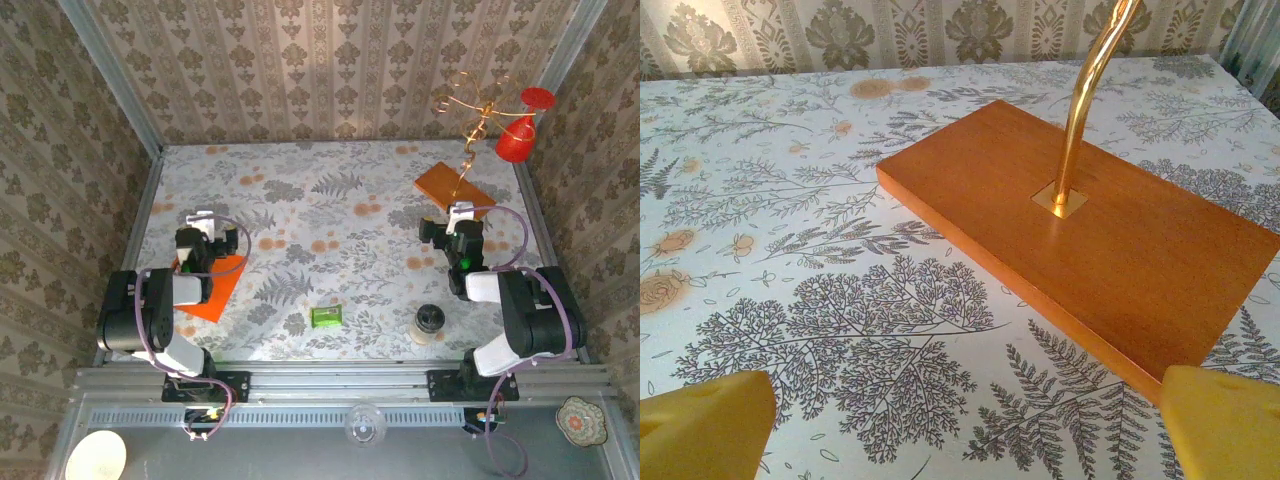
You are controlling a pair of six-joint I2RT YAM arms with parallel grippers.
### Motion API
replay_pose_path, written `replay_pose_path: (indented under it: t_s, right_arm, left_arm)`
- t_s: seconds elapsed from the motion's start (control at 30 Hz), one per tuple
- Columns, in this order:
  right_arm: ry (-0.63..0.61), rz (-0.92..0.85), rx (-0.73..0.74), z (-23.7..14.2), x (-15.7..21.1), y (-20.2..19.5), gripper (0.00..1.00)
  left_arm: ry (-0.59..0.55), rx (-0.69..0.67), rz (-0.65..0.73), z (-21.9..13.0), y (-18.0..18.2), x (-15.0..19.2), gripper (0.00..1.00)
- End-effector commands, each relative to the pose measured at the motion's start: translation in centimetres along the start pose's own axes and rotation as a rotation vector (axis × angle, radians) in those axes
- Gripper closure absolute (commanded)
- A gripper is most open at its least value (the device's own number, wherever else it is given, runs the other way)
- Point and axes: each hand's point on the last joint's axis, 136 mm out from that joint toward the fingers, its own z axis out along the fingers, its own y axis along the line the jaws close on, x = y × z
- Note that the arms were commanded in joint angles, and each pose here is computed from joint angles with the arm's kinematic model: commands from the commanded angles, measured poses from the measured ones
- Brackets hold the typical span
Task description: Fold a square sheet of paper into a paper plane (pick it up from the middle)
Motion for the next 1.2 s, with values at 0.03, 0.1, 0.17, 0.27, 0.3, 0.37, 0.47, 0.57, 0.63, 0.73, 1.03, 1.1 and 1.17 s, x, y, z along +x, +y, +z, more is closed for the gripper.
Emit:
replay_pose_path:
  t_s: [0.03,0.1,0.17,0.27,0.3,0.37,0.47,0.57,0.63,0.73,1.03,1.1,1.17]
  right_arm:
    - [-0.007,0.001,0.004,0.0,0.2,-0.2,0.00]
    - [-0.006,0.001,0.003,0.0,0.2,-0.2,0.00]
    - [-0.008,0.001,0.003,0.0,0.1,-0.2,0.00]
    - [-0.008,0.001,0.003,0.0,0.2,-0.2,0.00]
    - [-0.008,0.002,0.003,0.0,0.1,-0.2,0.00]
    - [-0.007,0.002,0.003,0.0,0.2,-0.2,0.00]
    - [-0.005,0.002,0.003,0.0,0.2,-0.2,0.00]
    - [-0.004,0.002,0.003,0.1,0.2,-0.2,0.00]
    - [-0.003,0.002,0.005,0.1,0.2,-0.2,0.00]
    - [-0.002,0.002,0.005,0.1,0.2,-0.2,0.00]
    - [-0.027,0.021,0.042,-1.0,-1.3,-1.0,0.00]
    - [-0.024,0.018,0.042,-1.6,-1.8,-1.0,0.00]
    - [-0.048,0.030,0.055,-2.5,-3.3,-1.3,0.00]
  left_arm:
    - [-0.030,0.008,0.012,0.3,0.0,-1.1,0.00]
    - [-0.029,0.007,0.012,0.3,0.0,-1.0,0.00]
    - [-0.031,0.008,0.012,0.3,0.0,-1.1,0.00]
    - [-0.031,0.007,0.012,0.3,0.0,-1.1,0.00]
    - [-0.030,0.008,0.012,0.3,0.0,-1.1,0.00]
    - [-0.031,0.009,0.011,0.3,-0.1,-1.1,0.00]
    - [-0.031,0.009,0.010,0.3,0.0,-1.1,0.00]
    - [-0.029,0.009,0.011,0.3,0.0,-1.0,0.00]
    - [-0.028,0.010,0.010,0.3,0.0,-1.0,0.00]
    - [-0.029,0.009,0.011,0.3,0.0,-1.1,0.00]
    - [-0.037,-0.042,-0.014,-0.1,0.9,-1.5,0.00]
    - [-0.038,-0.049,-0.014,-0.6,1.1,-2.2,0.00]
    - [-0.030,-0.064,-0.017,-1.1,1.4,-2.9,0.00]
